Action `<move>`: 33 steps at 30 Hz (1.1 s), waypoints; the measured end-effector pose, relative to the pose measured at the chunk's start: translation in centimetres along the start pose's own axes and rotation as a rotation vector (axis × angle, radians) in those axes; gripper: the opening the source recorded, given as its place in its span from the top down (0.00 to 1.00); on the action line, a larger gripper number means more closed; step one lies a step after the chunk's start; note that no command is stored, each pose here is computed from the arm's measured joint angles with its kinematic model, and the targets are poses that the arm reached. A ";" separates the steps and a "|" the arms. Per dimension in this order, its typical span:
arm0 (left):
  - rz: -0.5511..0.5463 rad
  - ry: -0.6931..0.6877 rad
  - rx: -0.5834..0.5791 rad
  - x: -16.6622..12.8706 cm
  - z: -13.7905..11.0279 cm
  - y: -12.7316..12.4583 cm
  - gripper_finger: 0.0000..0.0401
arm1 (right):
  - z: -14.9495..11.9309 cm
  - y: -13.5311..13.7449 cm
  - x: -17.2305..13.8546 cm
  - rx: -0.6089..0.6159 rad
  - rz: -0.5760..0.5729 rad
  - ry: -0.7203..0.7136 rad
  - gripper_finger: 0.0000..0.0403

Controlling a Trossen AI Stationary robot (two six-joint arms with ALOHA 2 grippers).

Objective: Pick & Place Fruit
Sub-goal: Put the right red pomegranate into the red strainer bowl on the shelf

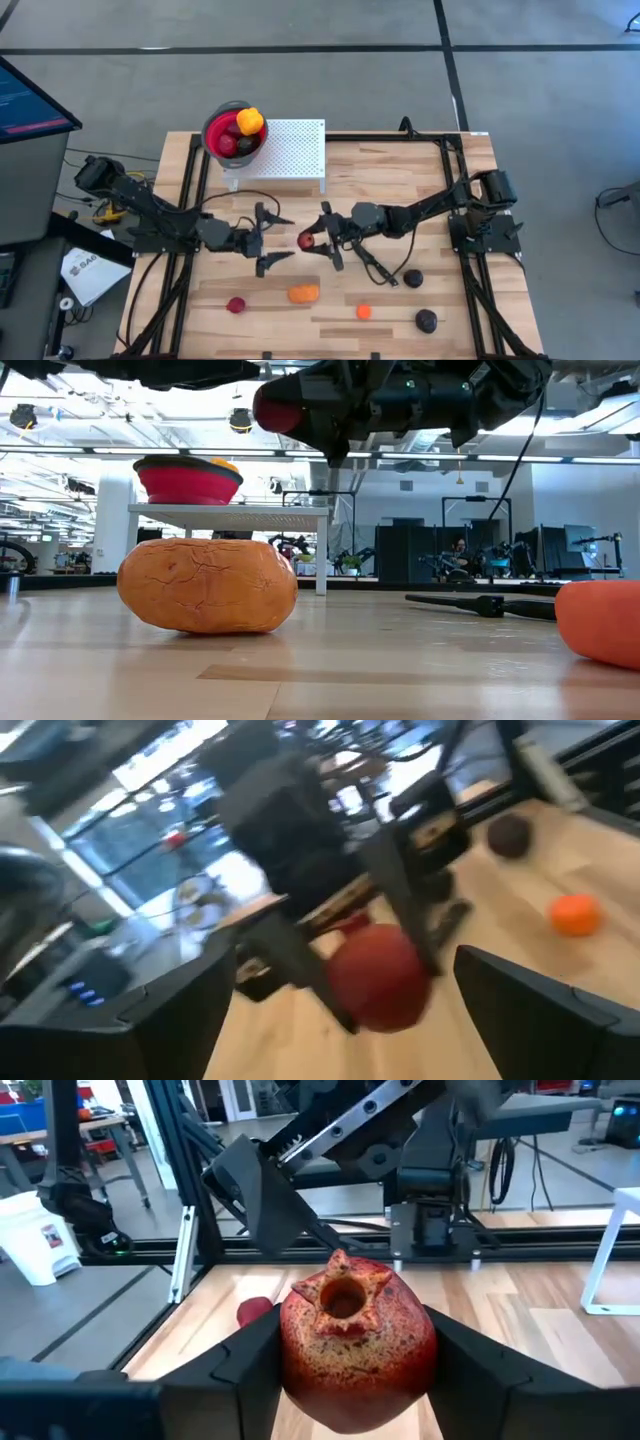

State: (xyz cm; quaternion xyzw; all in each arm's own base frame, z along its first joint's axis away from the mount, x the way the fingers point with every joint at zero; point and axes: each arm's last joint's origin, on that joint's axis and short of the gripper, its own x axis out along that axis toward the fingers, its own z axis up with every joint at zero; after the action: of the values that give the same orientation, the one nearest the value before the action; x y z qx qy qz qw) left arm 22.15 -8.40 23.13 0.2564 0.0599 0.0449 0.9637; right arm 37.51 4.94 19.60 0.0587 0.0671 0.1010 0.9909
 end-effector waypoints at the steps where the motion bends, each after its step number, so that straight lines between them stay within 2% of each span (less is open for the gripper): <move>1: 0.008 0.002 -0.001 0.0 0.0 0.0 0.08 | 0.0 0.1 0.0 0.001 0.001 0.000 0.50; 9: -0.009 0.048 -0.004 1.3 -1.2 -1.5 0.11 | 0.6 0.1 0.0 0.013 0.010 -0.067 0.55; 15: 0.081 0.026 -0.038 2.5 -1.6 -2.2 0.16 | 0.7 0.1 0.0 0.016 0.010 -0.073 0.52; 33: 0.083 -0.031 -0.075 2.6 -1.2 -2.0 0.38 | 0.9 0.2 0.0 0.023 0.013 -0.089 0.50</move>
State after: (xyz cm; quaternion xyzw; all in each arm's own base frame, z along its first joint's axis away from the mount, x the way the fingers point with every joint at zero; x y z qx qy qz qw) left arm 24.67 -9.22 20.84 0.2232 0.0323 0.0832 0.9707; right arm 37.61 5.02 20.50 0.0748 0.0239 0.1041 0.9915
